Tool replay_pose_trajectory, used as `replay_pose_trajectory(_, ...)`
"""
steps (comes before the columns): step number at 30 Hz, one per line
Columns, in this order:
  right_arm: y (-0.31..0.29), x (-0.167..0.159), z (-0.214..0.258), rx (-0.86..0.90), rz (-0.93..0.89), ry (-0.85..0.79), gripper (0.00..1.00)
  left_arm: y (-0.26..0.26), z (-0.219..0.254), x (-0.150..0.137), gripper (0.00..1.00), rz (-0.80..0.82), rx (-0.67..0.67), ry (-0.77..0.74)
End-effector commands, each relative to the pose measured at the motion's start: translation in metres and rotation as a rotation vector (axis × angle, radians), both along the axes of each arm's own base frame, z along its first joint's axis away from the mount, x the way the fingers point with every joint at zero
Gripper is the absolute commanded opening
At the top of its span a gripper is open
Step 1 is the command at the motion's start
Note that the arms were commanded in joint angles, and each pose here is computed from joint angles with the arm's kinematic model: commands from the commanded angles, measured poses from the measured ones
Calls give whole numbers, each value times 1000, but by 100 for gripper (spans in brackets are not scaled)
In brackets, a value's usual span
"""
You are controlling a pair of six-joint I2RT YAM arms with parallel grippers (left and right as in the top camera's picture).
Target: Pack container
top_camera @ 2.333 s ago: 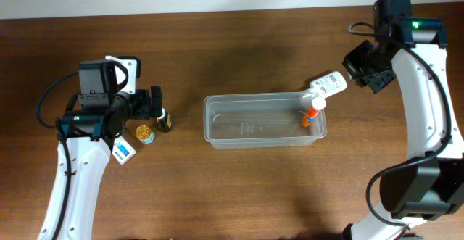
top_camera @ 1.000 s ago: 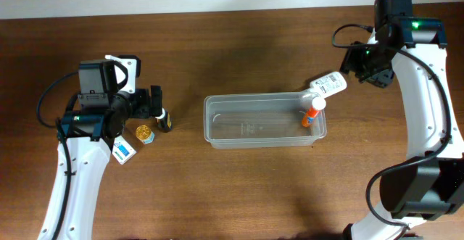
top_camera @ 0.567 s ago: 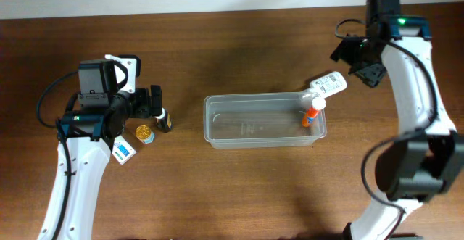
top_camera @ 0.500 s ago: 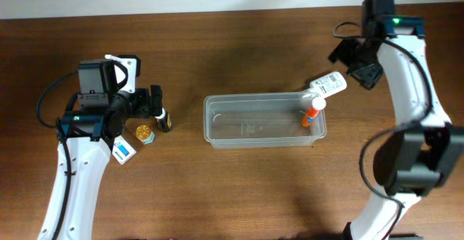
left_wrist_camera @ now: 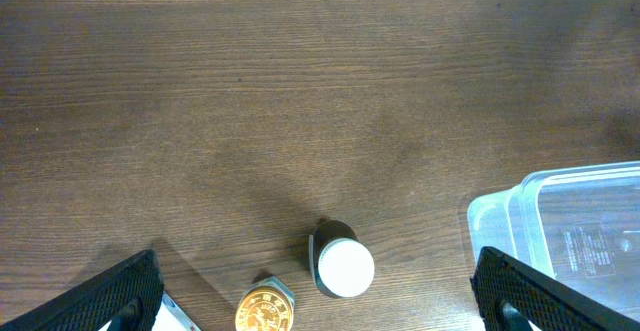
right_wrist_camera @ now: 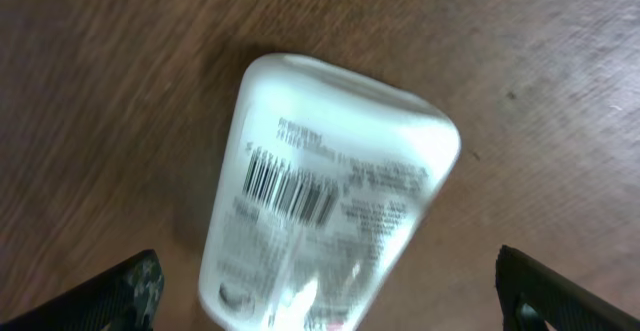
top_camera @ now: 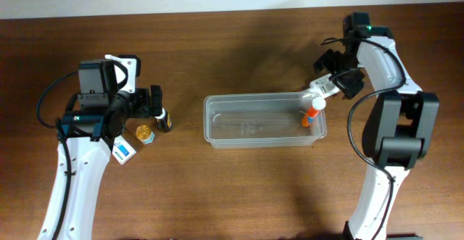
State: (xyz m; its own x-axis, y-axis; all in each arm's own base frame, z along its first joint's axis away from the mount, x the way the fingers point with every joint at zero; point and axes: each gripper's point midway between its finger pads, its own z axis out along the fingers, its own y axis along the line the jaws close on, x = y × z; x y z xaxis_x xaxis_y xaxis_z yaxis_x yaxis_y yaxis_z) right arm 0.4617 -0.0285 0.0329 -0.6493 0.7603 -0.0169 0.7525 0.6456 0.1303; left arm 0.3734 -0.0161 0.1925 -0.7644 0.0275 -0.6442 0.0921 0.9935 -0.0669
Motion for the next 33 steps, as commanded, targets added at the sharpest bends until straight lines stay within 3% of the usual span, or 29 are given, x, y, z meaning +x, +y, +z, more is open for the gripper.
replay_pose_trajectory(1,1,6,-12,16,-30,2,99,-3,9,4,99,-3,-17,-24)
replay_pose_trajectory(10,0,18,-16,12,-31,-38,95,-3,10,5,99,-3,-17,-28)
replay_pose_trajectory(20,1,7,-41,18,-30,34,93,-3,12,8,99,-4,-17,-42)
replay_pose_trajectory(29,2,4,-42,19,-26,47,70,-3,12,8,99,-6,-19,-44)
replay_pose_trajectory(33,2,1,-42,21,-26,60,64,-3,13,8,99,-6,-19,-45)
